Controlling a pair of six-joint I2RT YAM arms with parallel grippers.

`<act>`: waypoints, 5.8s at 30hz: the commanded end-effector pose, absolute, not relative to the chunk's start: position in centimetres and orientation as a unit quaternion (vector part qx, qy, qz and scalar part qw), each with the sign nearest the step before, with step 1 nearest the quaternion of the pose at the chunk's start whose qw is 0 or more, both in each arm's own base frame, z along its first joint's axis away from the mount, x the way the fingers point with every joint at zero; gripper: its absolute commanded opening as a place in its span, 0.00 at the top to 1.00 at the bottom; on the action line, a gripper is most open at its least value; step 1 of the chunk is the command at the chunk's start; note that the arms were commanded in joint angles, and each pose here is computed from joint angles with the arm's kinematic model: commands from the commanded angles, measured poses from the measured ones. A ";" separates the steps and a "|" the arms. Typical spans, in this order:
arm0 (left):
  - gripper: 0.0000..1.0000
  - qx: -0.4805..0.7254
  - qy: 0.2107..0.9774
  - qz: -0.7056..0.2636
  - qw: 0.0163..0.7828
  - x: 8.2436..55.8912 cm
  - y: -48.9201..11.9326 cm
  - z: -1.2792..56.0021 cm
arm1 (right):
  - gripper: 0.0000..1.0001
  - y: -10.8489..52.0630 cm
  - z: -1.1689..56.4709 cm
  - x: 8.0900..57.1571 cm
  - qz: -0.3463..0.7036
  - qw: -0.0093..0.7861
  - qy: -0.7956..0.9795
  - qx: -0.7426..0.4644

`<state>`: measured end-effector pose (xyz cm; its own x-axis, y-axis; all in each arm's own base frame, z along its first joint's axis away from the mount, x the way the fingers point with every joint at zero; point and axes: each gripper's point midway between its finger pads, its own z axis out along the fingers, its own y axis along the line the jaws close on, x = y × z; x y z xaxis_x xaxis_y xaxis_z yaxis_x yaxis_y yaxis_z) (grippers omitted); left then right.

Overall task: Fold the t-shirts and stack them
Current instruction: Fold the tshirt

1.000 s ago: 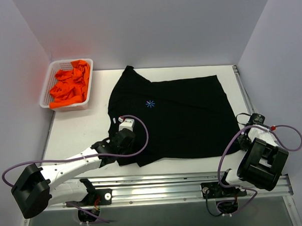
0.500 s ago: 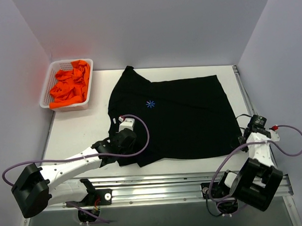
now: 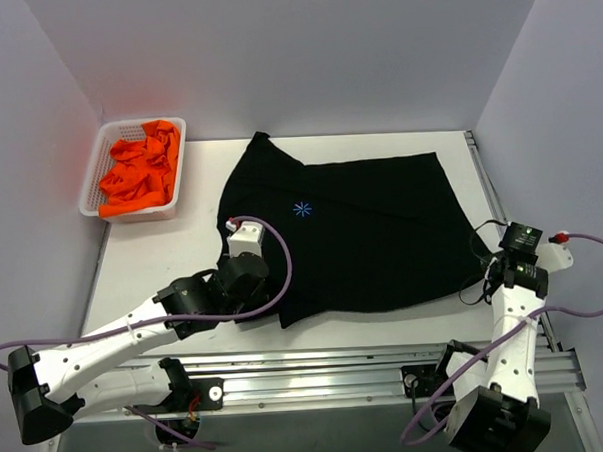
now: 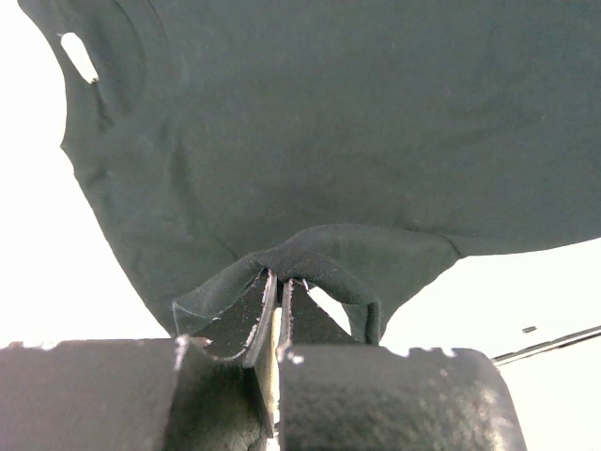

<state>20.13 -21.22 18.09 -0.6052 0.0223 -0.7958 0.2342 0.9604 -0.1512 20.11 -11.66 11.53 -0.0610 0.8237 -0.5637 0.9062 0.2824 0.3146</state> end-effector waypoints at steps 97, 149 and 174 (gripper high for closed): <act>0.98 -0.121 0.914 -0.126 0.367 34.7 -18.7 6.0 | 0.21 34.2 8.5 36.9 0.015 0.413 0.910 -0.012; 0.98 -0.190 0.907 -0.133 0.351 34.6 -15.5 0.7 | 1.00 28.4 5.4 38.8 -0.109 0.382 0.918 -0.019; 0.98 -0.197 0.913 -0.114 0.340 35.0 -14.9 -1.5 | 0.79 25.4 6.1 41.5 -0.119 0.375 0.919 0.001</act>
<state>36.76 -16.75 2.09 -0.6313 -0.4726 -0.6149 -0.2184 0.8691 -0.4438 41.14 26.47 3.11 -0.7440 -0.0784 -0.6635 0.0685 0.9789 -0.1925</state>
